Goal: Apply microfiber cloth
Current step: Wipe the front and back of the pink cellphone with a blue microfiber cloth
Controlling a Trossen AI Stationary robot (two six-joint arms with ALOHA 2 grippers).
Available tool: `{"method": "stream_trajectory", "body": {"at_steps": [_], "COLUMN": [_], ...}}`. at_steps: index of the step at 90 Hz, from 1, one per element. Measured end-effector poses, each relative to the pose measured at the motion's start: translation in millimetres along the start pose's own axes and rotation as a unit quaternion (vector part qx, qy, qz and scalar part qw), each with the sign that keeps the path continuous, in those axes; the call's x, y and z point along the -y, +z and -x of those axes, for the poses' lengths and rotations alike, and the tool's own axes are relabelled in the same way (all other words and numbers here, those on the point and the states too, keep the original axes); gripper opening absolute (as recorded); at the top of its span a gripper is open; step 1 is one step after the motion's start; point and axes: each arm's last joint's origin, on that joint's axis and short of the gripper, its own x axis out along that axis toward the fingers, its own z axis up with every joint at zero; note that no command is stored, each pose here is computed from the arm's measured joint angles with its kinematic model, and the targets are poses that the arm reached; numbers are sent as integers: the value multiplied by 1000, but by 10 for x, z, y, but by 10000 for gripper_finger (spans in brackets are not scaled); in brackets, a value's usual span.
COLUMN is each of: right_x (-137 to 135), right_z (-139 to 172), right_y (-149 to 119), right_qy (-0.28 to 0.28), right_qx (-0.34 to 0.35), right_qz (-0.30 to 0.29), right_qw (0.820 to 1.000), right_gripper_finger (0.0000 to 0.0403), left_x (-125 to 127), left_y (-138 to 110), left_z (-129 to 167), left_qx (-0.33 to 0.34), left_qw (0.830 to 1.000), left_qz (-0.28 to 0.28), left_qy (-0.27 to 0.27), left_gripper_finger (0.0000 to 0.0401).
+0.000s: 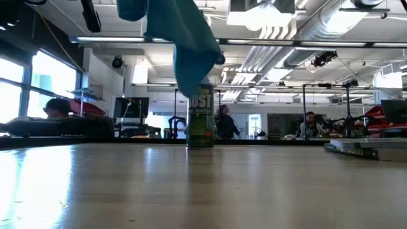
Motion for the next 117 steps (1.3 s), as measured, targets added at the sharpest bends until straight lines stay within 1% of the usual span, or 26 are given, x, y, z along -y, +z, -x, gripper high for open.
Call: {"method": "stream_trajectory", "body": {"at_steps": [11, 15, 21, 28, 33, 38, 49, 57, 68, 75, 87, 96, 104, 117], "right_x": [-148, -205, -234, -180, -118, -60, 44, 139, 253, 289, 261, 196, 156, 110], "right_z": [74, 117, 215, 390, 506, 599, 649, 611, 508, 383, 149, 22, -19, 12], "right_y": [23, 23, 73, 162, 239, 283, 307, 284, 223, 149, 13, -73, -107, -105], "right_qy": [17, 13, -3, -30, -47, -53, -63, -74, -79, -64, -18, -6, -3, 8], "right_qx": [-8, -20, -24, -26, -16, -12, -7, -10, -14, -17, -17, -29, -37, -46], "right_qz": [21, 34, 41, 42, 33, 29, 22, 25, 14, 1, -6, 0, 3, -6], "right_qw": [1000, 999, 999, 998, 998, 998, 998, 997, 997, 998, 1000, 1000, 999, 999], "right_gripper_finger": [0, 0, 0, 0, 0, 0, 0, 0, 0, 0, 0, 0, 0, 0], "left_x": [27, 53, 67, 53, 35, 11, -29, -67, -101, -133, -161, -166, -164, -116], "left_y": [47, 68, 73, 57, 47, 15, -21, -83, -154, -207, -263, -274, -267, -205], "left_z": [8, 5, 5, 1, 3, 0, -12, -26, -46, -55, -68, -71, -68, -60], "left_qx": [9, 12, 11, 6, 6, -2, -4, -13, -18, -23, -24, -24, -22, -16], "left_qw": [1000, 1000, 1000, 1000, 1000, 1000, 999, 999, 999, 998, 998, 998, 998, 999], "left_qz": [-11, 0, 0, -7, -15, -25, -16, -15, -6, 2, 11, 12, 12, 14], "left_qy": [-7, -17, -22, -17, -3, 7, 27, 39, 50, 59, 63, 64, 63, 45], "left_gripper_finger": [15, 14, 14, 14, 14, 14, 14, 14, 14, 14, 14, 14, 14, 14]}}
